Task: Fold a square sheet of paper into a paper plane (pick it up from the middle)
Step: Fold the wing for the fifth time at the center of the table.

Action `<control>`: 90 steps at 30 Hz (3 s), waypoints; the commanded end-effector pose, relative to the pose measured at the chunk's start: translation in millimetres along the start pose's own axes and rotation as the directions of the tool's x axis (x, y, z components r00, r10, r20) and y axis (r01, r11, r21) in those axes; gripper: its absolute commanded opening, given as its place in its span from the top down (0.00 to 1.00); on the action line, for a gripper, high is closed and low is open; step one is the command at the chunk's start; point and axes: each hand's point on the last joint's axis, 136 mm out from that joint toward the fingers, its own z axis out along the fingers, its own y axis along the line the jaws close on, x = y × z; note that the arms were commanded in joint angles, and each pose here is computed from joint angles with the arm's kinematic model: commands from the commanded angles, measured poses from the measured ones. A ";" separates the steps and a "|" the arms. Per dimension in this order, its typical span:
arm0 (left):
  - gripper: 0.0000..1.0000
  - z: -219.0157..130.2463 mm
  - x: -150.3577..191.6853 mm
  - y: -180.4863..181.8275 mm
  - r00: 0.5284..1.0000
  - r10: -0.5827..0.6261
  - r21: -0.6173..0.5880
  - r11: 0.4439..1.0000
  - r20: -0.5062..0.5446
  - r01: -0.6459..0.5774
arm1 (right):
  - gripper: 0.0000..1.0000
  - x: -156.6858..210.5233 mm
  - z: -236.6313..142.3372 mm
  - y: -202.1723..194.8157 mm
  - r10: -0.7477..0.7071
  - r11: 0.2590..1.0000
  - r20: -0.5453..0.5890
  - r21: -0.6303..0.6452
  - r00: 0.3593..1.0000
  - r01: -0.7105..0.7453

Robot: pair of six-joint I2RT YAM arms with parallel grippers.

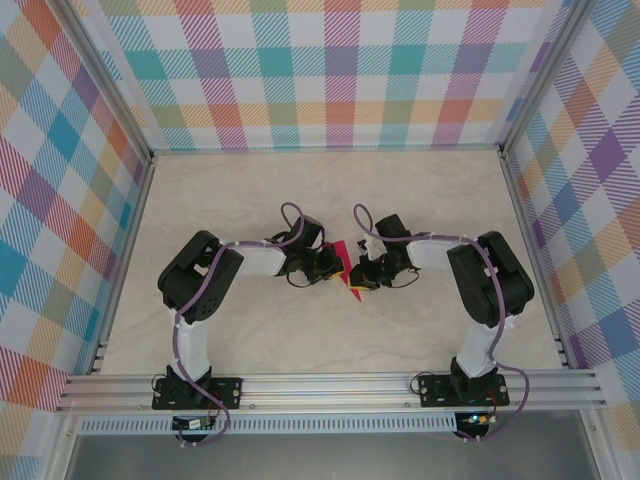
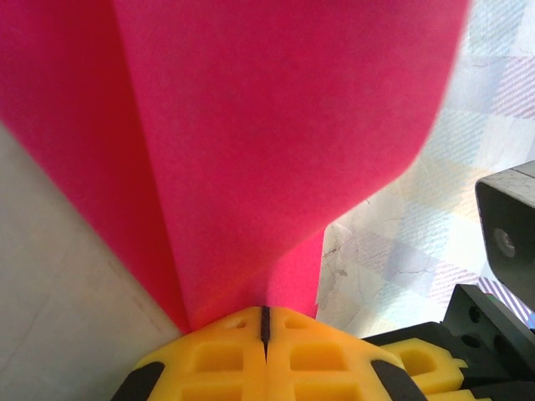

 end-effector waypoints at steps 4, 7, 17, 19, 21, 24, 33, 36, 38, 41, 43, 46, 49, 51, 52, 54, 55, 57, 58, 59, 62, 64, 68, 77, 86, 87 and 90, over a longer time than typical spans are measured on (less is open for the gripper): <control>0.98 8.4 11.4 61.6 0.998 -0.058 -0.221 0.974 -0.006 0.055 | 0.91 23.4 2.3 -21.5 0.037 0.997 -0.060 0.062 0.997 -0.034; 0.98 8.1 12.8 69.3 0.997 -0.074 -0.255 0.965 -0.006 0.070 | 0.91 36.1 3.3 -29.1 0.067 0.995 -0.093 0.086 0.993 -0.059; 0.98 6.9 16.8 85.8 0.994 -0.108 -0.321 0.942 -0.002 0.102 | 0.91 75.8 -11.7 -38.7 0.144 0.982 -0.149 0.147 0.978 -0.122; 0.98 6.7 16.5 84.7 0.994 -0.106 -0.319 0.943 -0.003 0.100 | 0.90 81.6 -14.3 -37.7 0.149 0.981 -0.158 0.146 0.976 -0.126; 0.98 6.6 16.4 83.6 0.995 -0.101 -0.315 0.944 -0.005 0.094 | 0.90 80.9 -17.7 -33.2 0.137 0.984 -0.149 0.134 0.979 -0.118; 0.98 6.8 16.2 81.2 0.996 -0.094 -0.306 0.948 -0.009 0.087 | 0.90 59.0 -30.8 -11.1 0.061 0.995 -0.061 0.087 0.996 -0.056; 0.97 7.0 14.6 69.9 0.997 -0.075 -0.265 0.962 -0.017 0.068 | 0.88 3.9 -26.0 29.9 -0.025 0.999 0.014 -0.034 1.000 0.025; 0.97 6.5 14.1 69.4 0.997 -0.075 -0.264 0.962 -0.016 0.068 | 0.89 -0.2 -13.4 33.6 -0.036 0.998 -0.014 -0.049 0.999 0.036; 0.97 7.4 14.7 69.9 0.997 -0.077 -0.265 0.962 -0.018 0.070 | 0.90 -1.6 -6.0 28.0 -0.025 0.999 -0.035 -0.037 0.999 0.023; 0.98 7.4 15.6 71.9 0.996 -0.084 -0.274 0.959 -0.021 0.075 | 0.91 0.7 2.6 16.6 -0.008 1.000 -0.058 -0.014 0.998 0.008; 0.98 6.8 15.8 74.6 0.996 -0.087 -0.286 0.955 -0.018 0.078 | 0.91 4.9 6.1 7.3 0.005 1.000 -0.074 0.016 0.997 -0.004; 0.98 5.7 16.0 78.4 0.996 -0.091 -0.308 0.948 -0.016 0.081 | 0.92 15.2 10.7 -7.0 0.030 0.998 -0.101 0.053 0.994 -0.025; 0.98 4.7 16.8 82.5 0.995 -0.095 -0.331 0.940 -0.015 0.084 | 0.93 27.1 12.3 -17.8 0.055 0.997 -0.120 0.068 0.991 -0.047; 0.98 2.9 16.2 84.4 0.995 -0.095 -0.341 0.936 -0.009 0.086 | 0.94 37.0 11.7 -23.4 0.069 0.996 -0.131 0.066 0.989 -0.060; 0.98 2.4 16.1 85.4 0.995 -0.095 -0.347 0.934 -0.007 0.087 | 0.94 41.1 10.7 -25.4 0.075 0.996 -0.134 0.066 0.988 -0.067; 0.98 2.6 15.9 86.9 0.995 -0.098 -0.351 0.932 -0.007 0.089 | 0.94 50.7 9.1 -29.3 0.090 0.995 -0.138 0.063 0.986 -0.082; 0.98 3.0 16.2 87.5 0.995 -0.098 -0.352 0.932 -0.008 0.089 | 0.94 56.3 8.4 -31.3 0.098 0.994 -0.141 0.059 0.985 -0.091; 0.98 3.6 16.0 88.4 0.995 -0.101 -0.354 0.931 -0.008 0.092 | 0.94 65.3 6.5 -35.0 0.113 0.993 -0.140 0.057 0.984 -0.106; 0.98 3.9 16.3 88.7 0.995 -0.102 -0.354 0.931 -0.009 0.092 | 0.95 68.8 5.0 -36.8 0.122 0.992 -0.135 0.054 0.983 -0.115; 0.98 3.9 16.2 88.8 0.995 -0.102 -0.355 0.930 -0.008 0.092 | 0.95 72.2 4.0 -37.7 0.129 0.991 -0.132 0.044 0.983 -0.125; 0.98 4.0 16.1 88.8 0.995 -0.100 -0.354 0.931 -0.008 0.090 | 0.95 74.1 -0.6 -33.5 0.131 0.991 -0.112 0.011 0.985 -0.130; 0.98 4.2 16.3 87.5 0.995 -0.098 -0.349 0.933 -0.012 0.088 | 0.95 71.0 -5.2 -27.8 0.115 0.993 -0.096 -0.001 0.989 -0.116; 0.98 5.0 15.0 79.8 0.996 -0.086 -0.318 0.945 -0.016 0.076 | 0.95 46.1 -24.5 1.7 0.031 0.998 -0.004 -0.052 1.000 -0.031; 0.97 4.7 12.5 67.5 0.998 -0.056 -0.278 0.959 -0.021 0.048 | 0.96 -1.7 -19.4 25.8 -0.031 0.991 0.057 -0.125 0.998 0.038; 0.96 3.8 9.7 56.0 0.999 -0.024 -0.243 0.970 -0.026 0.017 | 0.96 -13.2 -0.9 5.0 0.001 0.998 0.032 -0.057 0.999 0.001; 0.96 3.4 9.4 53.9 0.999 -0.018 -0.237 0.971 -0.027 0.011 | 0.96 -13.3 1.0 2.5 0.006 0.999 0.028 -0.044 1.000 -0.004; 0.96 1.2 5.9 43.3 0.999 0.020 -0.212 0.977 -0.027 -0.026 | 0.96 -11.5 4.3 -6.2 0.018 1.000 0.019 -0.011 1.000 -0.017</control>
